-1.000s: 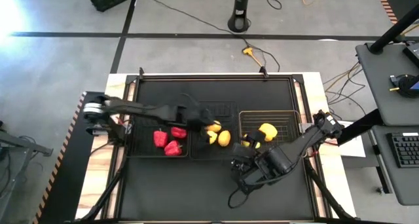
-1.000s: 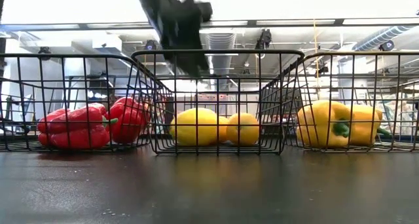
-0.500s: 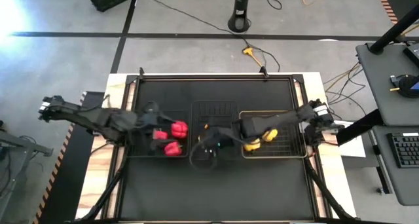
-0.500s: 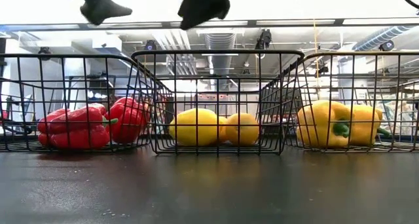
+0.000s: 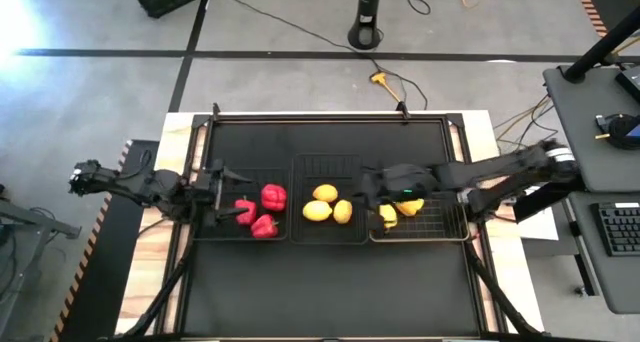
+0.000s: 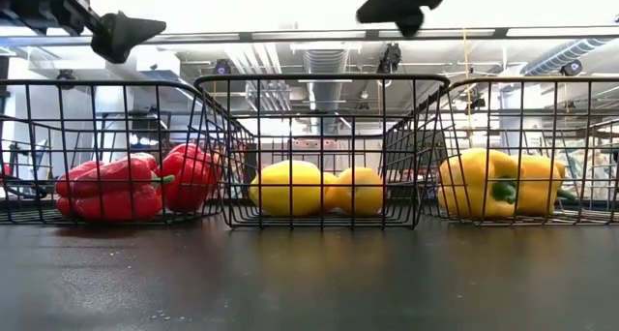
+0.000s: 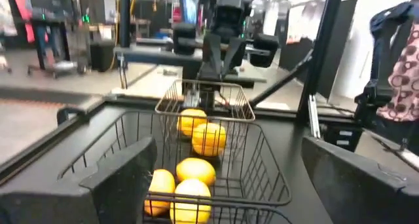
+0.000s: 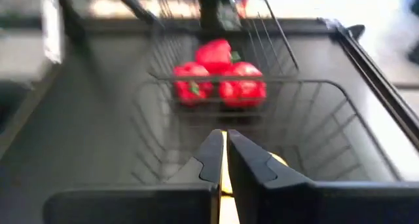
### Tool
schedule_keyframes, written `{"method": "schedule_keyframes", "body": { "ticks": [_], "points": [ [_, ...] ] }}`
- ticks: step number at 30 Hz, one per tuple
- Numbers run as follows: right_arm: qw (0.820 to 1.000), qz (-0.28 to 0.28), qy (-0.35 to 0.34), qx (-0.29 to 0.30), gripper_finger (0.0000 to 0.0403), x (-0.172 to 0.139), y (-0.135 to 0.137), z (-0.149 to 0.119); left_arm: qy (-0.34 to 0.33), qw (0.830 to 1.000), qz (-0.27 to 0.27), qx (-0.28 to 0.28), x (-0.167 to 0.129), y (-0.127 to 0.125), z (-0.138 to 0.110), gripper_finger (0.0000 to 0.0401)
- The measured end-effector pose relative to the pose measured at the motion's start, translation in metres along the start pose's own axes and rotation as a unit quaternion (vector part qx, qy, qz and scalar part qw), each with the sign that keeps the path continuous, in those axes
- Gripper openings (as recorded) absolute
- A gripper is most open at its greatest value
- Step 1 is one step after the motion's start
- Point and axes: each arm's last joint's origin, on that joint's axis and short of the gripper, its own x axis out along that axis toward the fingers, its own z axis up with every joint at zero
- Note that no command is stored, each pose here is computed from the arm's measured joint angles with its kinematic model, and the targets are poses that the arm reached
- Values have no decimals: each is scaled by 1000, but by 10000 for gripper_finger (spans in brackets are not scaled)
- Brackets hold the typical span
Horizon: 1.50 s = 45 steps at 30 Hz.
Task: Sort produce into baskets
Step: Return to Home Position
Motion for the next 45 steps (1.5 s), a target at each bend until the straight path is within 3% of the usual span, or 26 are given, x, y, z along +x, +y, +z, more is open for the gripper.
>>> {"method": "schedule_keyframes", "body": {
  "ticks": [3,5,8,13,15,17,19,24,34,36,40,45],
  "points": [
    [998,9,-55,22,11,-19,-3,-29,-14,1000,-1,21,2,1,-11,361],
    [998,-11,-56,27,11,-31,-8,-48,-7,999,0,42,3,1,-16,361],
    [994,-17,-62,85,13,-45,-11,-72,-9,998,6,57,4,1,-16,361],
    [986,-22,-62,156,13,-52,-14,-97,-36,998,7,41,4,1,-10,361],
    [981,-22,-70,180,13,-54,-14,-100,-50,999,10,-5,4,1,-8,361],
    [984,-20,-66,163,13,-53,-14,-104,-55,998,13,-31,3,1,-7,361],
    [989,-20,-71,127,13,-53,-14,-106,-51,998,14,-13,3,2,-9,361],
    [991,-4,-84,105,13,-60,-20,-129,-64,998,14,4,1,3,-18,361],
    [960,91,-262,35,13,-94,-31,-164,-98,995,14,15,-10,8,-33,361],
    [949,87,-301,31,13,-108,-31,-170,-97,995,7,17,-14,9,-34,361],
    [952,24,-300,53,13,-113,-33,-192,-55,998,30,26,-15,12,-44,361],
    [954,32,-295,48,13,-109,-32,-200,-49,998,33,36,-11,12,-56,361]
  ]
}}
